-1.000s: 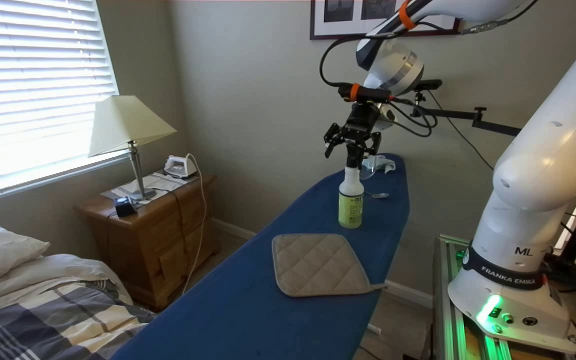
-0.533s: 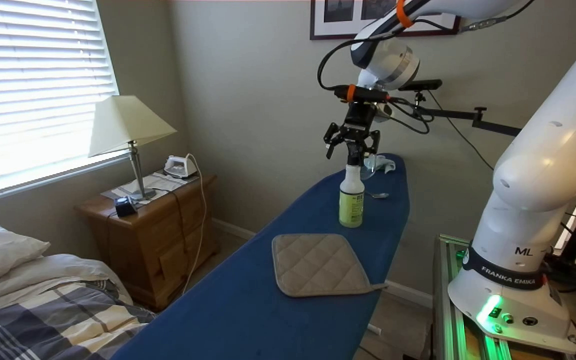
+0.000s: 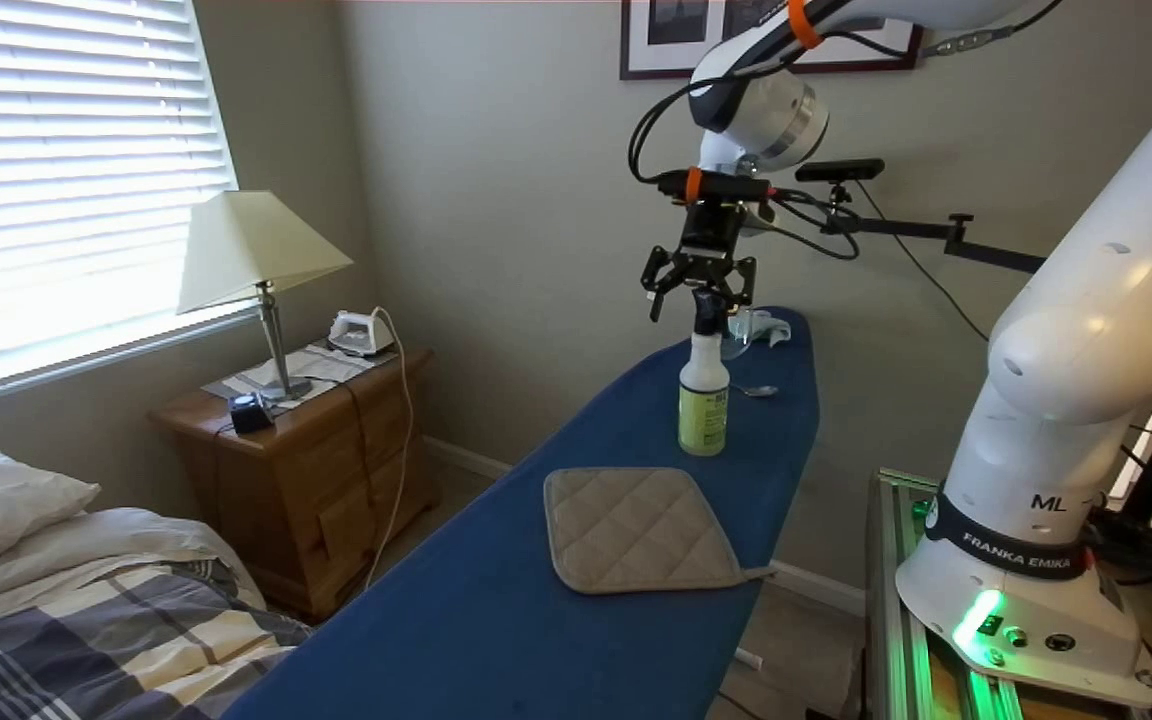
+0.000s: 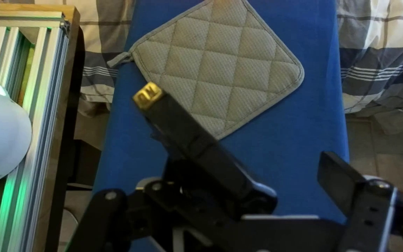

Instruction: Put the spray bottle upright

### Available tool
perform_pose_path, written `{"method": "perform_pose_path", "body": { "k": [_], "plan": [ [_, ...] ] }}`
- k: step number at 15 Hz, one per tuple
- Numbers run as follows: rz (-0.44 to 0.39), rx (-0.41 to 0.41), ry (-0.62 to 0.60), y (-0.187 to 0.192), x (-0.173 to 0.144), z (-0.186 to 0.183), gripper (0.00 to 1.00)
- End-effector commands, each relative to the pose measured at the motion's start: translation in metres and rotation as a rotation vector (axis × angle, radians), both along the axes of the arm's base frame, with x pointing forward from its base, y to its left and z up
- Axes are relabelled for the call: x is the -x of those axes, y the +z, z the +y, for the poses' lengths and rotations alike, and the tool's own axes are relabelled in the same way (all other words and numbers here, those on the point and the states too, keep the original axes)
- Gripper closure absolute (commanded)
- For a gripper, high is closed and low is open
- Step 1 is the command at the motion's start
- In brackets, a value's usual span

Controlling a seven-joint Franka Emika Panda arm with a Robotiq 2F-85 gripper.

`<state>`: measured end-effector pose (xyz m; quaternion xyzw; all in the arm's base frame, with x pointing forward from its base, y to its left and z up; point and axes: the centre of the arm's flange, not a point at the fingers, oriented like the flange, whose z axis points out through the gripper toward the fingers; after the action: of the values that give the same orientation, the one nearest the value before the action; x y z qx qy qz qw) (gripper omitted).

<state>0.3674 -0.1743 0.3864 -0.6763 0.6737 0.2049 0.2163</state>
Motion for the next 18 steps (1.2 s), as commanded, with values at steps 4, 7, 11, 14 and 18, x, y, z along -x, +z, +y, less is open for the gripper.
{"method": "perform_pose_path", "body": {
  "k": [4,7,11,14,18],
  "plan": [
    [0.068,0.158,0.056,0.022,-0.004,0.012,0.0],
    [0.086,0.225,0.11,0.028,-0.005,0.014,0.0],
    [0.079,0.299,0.235,0.033,-0.003,0.022,0.0],
    [0.053,0.341,0.282,0.036,-0.007,0.028,0.0],
    [-0.002,0.39,0.365,0.049,-0.013,0.036,0.0]
  ]
}}
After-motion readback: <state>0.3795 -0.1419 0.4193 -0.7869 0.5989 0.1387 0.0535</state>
